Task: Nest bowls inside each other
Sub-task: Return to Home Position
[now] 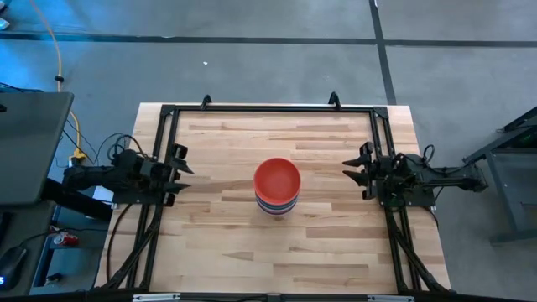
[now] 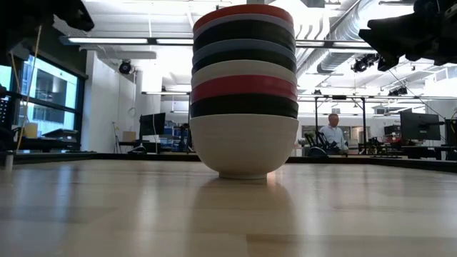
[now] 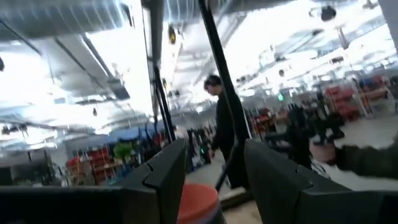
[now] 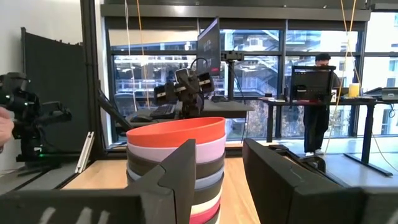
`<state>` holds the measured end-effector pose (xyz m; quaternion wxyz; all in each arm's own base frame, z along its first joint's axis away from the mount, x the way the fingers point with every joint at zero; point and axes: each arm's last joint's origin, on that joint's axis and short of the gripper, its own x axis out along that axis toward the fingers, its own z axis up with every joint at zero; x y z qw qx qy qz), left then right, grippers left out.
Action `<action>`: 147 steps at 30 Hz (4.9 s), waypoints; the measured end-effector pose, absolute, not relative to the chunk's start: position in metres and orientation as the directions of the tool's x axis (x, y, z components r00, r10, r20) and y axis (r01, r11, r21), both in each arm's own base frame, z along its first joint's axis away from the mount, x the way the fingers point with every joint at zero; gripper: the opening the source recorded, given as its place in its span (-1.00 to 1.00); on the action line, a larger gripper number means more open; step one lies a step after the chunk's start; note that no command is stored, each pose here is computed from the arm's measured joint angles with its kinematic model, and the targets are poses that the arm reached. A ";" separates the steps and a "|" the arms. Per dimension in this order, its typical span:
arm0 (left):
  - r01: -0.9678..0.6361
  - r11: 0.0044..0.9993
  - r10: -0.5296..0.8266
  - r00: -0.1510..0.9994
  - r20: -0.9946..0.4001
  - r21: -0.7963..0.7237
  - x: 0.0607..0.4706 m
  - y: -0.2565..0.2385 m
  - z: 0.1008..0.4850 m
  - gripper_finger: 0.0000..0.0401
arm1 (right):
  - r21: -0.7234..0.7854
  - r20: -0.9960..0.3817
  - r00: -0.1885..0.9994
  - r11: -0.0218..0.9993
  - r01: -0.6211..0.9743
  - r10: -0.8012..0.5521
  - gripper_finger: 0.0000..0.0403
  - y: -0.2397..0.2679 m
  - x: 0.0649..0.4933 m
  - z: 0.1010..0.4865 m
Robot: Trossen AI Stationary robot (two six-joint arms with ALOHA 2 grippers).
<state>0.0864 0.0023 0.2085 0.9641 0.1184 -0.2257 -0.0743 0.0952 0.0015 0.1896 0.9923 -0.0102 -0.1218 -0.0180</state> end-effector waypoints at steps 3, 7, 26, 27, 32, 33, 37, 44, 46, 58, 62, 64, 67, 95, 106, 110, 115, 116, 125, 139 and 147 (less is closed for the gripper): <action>0.035 0.974 -0.142 0.863 0.485 0.222 0.084 0.004 0.215 -0.24 | -0.016 0.242 0.970 0.999 0.038 -0.033 -0.37 0.002 0.095 0.190; -0.051 0.985 -0.035 0.875 0.482 0.164 0.084 0.007 0.214 -0.24 | -0.019 0.232 0.972 0.999 0.030 -0.024 -0.37 0.002 0.096 0.189; -0.154 0.988 0.151 0.983 0.108 0.023 0.096 0.013 0.177 -0.24 | -0.010 0.211 0.977 1.000 0.025 -0.023 -0.37 0.002 0.096 0.186; -0.153 0.988 0.151 0.984 0.096 0.019 0.096 0.013 0.176 -0.24 | -0.010 0.211 0.977 1.000 0.025 -0.023 -0.37 0.002 0.096 0.186; -0.164 0.986 0.163 0.986 0.027 0.028 0.096 0.014 0.169 -0.24 | 0.013 0.211 0.977 1.000 0.020 -0.023 -0.37 0.002 0.096 0.186; -0.165 0.986 0.164 0.986 0.020 0.028 0.096 0.014 0.169 -0.24 | 0.013 0.210 0.977 1.000 0.020 -0.022 -0.37 0.002 0.096 0.186; -0.147 0.988 0.147 0.989 0.018 0.043 0.096 0.013 0.168 -0.24 | 0.015 0.211 0.977 1.000 0.014 -0.017 -0.37 0.002 0.096 0.186; -0.128 0.991 0.128 0.992 0.018 0.046 0.096 0.013 0.168 -0.24 | 0.034 0.210 0.978 0.999 0.006 -0.013 -0.37 0.002 0.096 0.186; -0.114 0.992 0.113 0.993 0.019 0.047 0.096 0.012 0.168 -0.24 | 0.047 0.205 0.979 0.999 -0.009 -0.001 -0.37 0.002 0.096 0.186; -0.117 0.993 0.116 0.993 0.021 0.022 0.096 0.012 0.169 -0.24 | 0.114 0.074 0.997 0.992 -0.047 0.038 -0.37 0.004 0.098 0.173; -0.118 0.993 0.118 0.993 0.021 0.005 0.096 0.012 0.169 -0.24 | 0.115 0.055 0.997 0.992 -0.050 0.044 -0.37 0.004 0.098 0.171; -0.118 0.993 0.118 0.993 0.021 0.004 0.096 0.012 0.169 -0.24 | 0.116 0.034 0.998 0.992 -0.048 0.044 -0.37 0.004 0.098 0.169; -0.119 0.993 0.119 0.993 0.021 0.003 0.096 0.012 0.169 -0.24 | 0.141 0.009 0.999 0.989 -0.045 0.044 -0.37 0.004 0.098 0.167; -0.119 0.993 0.119 0.993 0.021 0.003 0.096 0.012 0.169 -0.24 | -0.050 -0.040 0.954 0.953 -0.300 0.298 -0.37 0.011 0.094 0.172; -0.118 0.993 0.118 0.993 0.021 0.003 0.096 0.012 0.169 -0.24 | -0.097 0.058 0.973 0.972 -0.216 0.222 -0.37 0.009 0.095 0.182; -0.119 0.993 0.119 0.993 0.021 0.003 0.096 0.012 0.169 -0.24 | -0.112 0.115 0.971 0.974 -0.196 0.208 -0.37 0.008 0.094 0.187; -0.118 0.993 0.118 0.993 0.020 0.003 0.096 0.012 0.169 -0.24 | -0.038 0.115 0.985 0.991 -0.128 0.132 -0.37 0.006 0.095 0.185; -0.118 0.993 0.118 0.993 0.021 0.003 0.096 0.012 0.169 -0.24 | -0.013 0.106 0.989 0.994 -0.107 0.108 -0.37 0.006 0.096 0.182; -0.119 0.993 0.119 0.993 0.020 0.003 0.096 0.012 0.169 -0.24 | 0.012 0.080 0.997 1.000 -0.013 0.012 -0.37 0.003 0.098 0.174; -0.119 0.993 0.119 0.993 0.020 0.003 0.096 0.012 0.168 -0.24 | -0.037 0.015 1.000 0.999 -0.012 0.013 -0.37 0.003 0.098 0.168; -0.119 0.993 0.119 0.993 0.021 0.003 0.096 0.012 0.169 -0.24 | -0.033 0.011 1.000 0.999 0.009 -0.009 -0.37 0.002 0.098 0.167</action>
